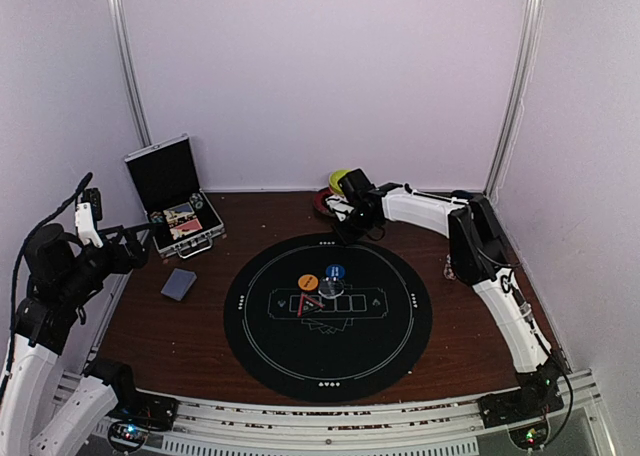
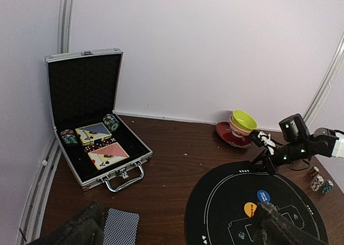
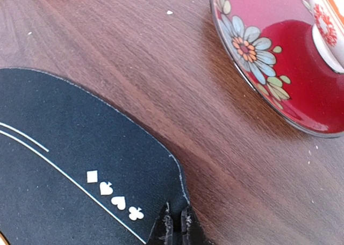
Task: Distribute texas hold em gaming equipment
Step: Move the poker table mat to the center of the board.
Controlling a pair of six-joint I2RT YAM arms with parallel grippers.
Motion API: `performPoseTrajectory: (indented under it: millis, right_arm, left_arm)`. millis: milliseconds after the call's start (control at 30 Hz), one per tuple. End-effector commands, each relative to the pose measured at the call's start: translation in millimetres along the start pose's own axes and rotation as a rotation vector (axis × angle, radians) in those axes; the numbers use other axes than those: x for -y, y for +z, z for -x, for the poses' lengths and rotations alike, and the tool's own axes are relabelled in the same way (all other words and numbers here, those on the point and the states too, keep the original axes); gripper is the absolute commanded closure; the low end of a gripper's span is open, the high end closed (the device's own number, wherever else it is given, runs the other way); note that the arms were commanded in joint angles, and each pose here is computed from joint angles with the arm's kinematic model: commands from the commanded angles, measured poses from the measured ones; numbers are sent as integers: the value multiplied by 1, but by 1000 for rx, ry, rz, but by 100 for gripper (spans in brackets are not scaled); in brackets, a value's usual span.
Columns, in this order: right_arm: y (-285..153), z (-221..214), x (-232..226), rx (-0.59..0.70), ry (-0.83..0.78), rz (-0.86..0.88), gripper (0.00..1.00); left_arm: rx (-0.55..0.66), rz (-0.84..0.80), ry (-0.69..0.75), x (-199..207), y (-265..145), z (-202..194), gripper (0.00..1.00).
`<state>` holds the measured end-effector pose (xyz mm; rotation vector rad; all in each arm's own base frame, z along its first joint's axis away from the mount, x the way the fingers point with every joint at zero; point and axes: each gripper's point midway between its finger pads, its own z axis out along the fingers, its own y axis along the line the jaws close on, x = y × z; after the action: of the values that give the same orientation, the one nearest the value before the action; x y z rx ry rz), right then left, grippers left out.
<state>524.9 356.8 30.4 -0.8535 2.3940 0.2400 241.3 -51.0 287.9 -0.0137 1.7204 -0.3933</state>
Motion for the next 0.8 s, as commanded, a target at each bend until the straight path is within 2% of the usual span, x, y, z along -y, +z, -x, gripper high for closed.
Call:
performPoseTrajectory:
  millis: [0, 367, 767]
  right_arm:
    - [8, 1, 22, 27, 56, -127, 100]
    - [-1, 12, 45, 67, 95, -251, 100]
    - [-19, 30, 52, 127, 132, -256, 100]
  left_arm:
    - [54, 5, 14, -1, -1, 11, 2]
    - [53, 8, 12, -2, 0, 11, 2]
    - [52, 13, 12, -3, 0, 11, 2]
